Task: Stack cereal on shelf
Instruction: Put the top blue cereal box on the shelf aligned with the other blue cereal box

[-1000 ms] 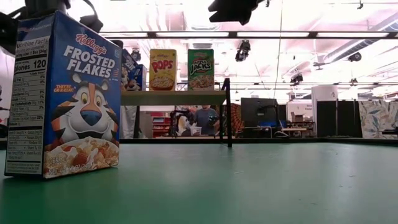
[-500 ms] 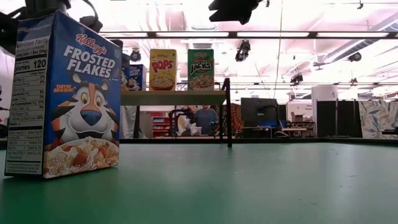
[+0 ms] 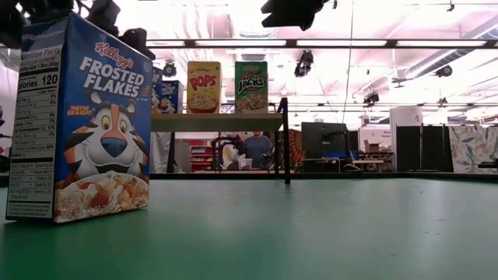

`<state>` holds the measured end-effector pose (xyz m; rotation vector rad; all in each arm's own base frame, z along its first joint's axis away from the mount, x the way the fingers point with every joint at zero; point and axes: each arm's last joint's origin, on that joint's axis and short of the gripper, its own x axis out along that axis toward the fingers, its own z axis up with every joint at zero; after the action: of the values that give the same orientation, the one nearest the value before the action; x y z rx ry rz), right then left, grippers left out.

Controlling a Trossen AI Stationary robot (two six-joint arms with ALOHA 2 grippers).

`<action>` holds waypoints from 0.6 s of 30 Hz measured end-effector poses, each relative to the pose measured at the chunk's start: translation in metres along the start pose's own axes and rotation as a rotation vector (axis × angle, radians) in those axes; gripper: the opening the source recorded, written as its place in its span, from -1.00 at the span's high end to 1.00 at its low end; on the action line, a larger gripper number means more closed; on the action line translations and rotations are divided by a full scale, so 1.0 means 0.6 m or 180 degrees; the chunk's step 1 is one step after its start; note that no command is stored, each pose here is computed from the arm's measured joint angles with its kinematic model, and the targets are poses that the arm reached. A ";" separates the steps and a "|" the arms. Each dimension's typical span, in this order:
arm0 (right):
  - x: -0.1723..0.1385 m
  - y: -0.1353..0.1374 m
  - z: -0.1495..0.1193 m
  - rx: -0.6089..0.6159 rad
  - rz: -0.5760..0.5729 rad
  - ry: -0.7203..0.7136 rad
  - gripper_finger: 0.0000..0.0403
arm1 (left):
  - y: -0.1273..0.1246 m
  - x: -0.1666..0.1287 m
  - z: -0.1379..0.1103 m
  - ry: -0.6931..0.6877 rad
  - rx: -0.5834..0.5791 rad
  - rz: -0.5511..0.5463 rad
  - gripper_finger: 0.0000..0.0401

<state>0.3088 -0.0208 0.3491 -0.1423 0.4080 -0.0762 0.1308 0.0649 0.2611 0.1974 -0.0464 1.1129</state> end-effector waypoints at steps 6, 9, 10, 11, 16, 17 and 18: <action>0.002 0.001 -0.005 -0.0006 0.0002 0.0026 -0.25 | 0.003 0.008 0.041 0.0207 0.0213 -0.0062 -0.26; 0.004 0.002 -0.010 -0.0011 0.0006 0.0054 -0.23 | 0.003 0.013 0.066 0.0377 0.0344 -0.0126 -0.26; 0.005 0.002 -0.012 -0.0011 0.0009 0.0066 -0.22 | 0.004 0.014 0.076 0.0440 0.0352 -0.0143 -0.26; 0.006 0.003 -0.016 -0.0011 0.0012 0.0087 -0.22 | 0.005 0.015 0.084 0.0522 0.0343 -0.0161 -0.26; 0.012 0.005 -0.032 -0.0016 0.0001 0.0174 -0.24 | 0.013 0.018 0.135 0.1087 0.0137 -0.0361 -0.26; 0.012 0.005 -0.035 -0.0016 0.0003 0.0191 -0.23 | 0.014 0.019 0.144 0.1225 0.0092 -0.0403 -0.27; 0.013 0.006 -0.037 -0.0019 0.0005 0.0205 -0.23 | 0.014 0.020 0.151 0.1366 0.0057 -0.0417 -0.28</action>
<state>0.3073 -0.0209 0.3253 -0.1458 0.4725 -0.0781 0.1341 0.0627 0.3530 -0.0255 0.3545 1.0054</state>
